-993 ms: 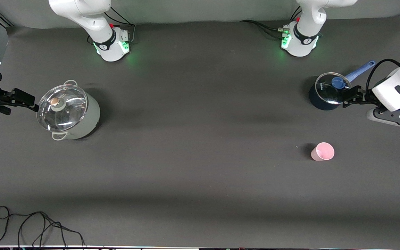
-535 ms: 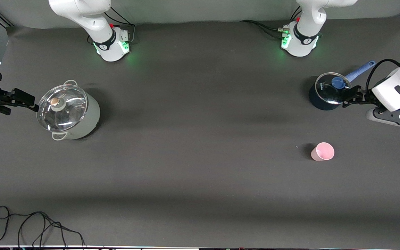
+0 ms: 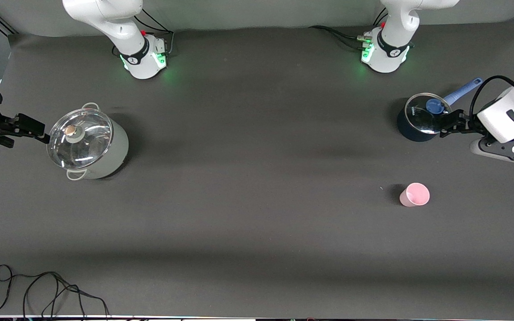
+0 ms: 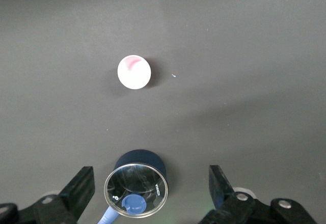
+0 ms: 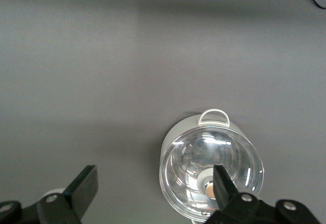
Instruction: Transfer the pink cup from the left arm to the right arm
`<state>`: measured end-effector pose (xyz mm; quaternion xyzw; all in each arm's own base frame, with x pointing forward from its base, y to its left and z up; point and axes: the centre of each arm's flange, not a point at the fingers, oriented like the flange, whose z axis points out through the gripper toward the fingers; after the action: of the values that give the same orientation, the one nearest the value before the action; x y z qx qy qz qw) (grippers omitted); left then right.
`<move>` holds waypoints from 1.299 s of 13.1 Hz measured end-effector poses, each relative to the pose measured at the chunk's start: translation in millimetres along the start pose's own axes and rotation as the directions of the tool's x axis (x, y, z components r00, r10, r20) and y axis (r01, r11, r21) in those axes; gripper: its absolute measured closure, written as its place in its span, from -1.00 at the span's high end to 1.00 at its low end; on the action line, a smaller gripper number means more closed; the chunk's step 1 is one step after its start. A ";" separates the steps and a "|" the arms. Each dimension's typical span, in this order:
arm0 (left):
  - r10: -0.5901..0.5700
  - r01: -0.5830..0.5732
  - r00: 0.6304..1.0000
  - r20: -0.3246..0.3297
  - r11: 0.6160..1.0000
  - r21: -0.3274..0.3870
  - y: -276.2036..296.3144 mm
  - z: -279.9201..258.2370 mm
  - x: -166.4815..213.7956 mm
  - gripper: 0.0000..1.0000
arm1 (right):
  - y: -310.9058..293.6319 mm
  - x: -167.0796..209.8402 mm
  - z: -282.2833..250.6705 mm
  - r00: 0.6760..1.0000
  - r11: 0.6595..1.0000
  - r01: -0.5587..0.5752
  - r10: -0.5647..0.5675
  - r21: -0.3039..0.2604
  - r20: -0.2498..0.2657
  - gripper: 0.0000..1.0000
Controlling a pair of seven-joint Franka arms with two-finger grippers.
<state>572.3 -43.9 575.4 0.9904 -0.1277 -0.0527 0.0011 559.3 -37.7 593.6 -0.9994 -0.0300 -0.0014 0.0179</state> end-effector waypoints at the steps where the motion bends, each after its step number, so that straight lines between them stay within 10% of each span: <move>1: 0.000 0.000 1.000 0.005 1.000 -0.001 0.1 0.4 -0.6 1.00 | 0.0 0.1 -0.2 1.000 1.000 0.000 0.000 0.000 -0.001 1.00; 8: 0.369 -0.368 0.930 0.003 0.929 -0.032 -34.7 -5.5 -11.8 1.00 | -0.1 7.9 -8.1 1.000 1.000 0.001 -0.001 -0.006 -0.019 1.00; 12: 0.588 -0.611 0.791 -0.171 0.778 -0.147 -129.4 2.6 -40.9 1.00 | 0.6 7.3 -7.4 1.000 1.000 -0.001 0.001 -0.005 -0.013 1.00; 17: 0.700 -0.854 0.494 -0.515 0.503 -0.136 -251.1 79.5 -65.8 1.00 | 0.9 5.8 -7.8 1.000 1.000 -0.001 0.001 -0.004 -0.007 1.00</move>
<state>564.2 216.5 499.3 0.7867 -0.5536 0.1312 0.2396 565.1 -38.6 601.3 -0.9994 -0.0292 -0.0050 0.0160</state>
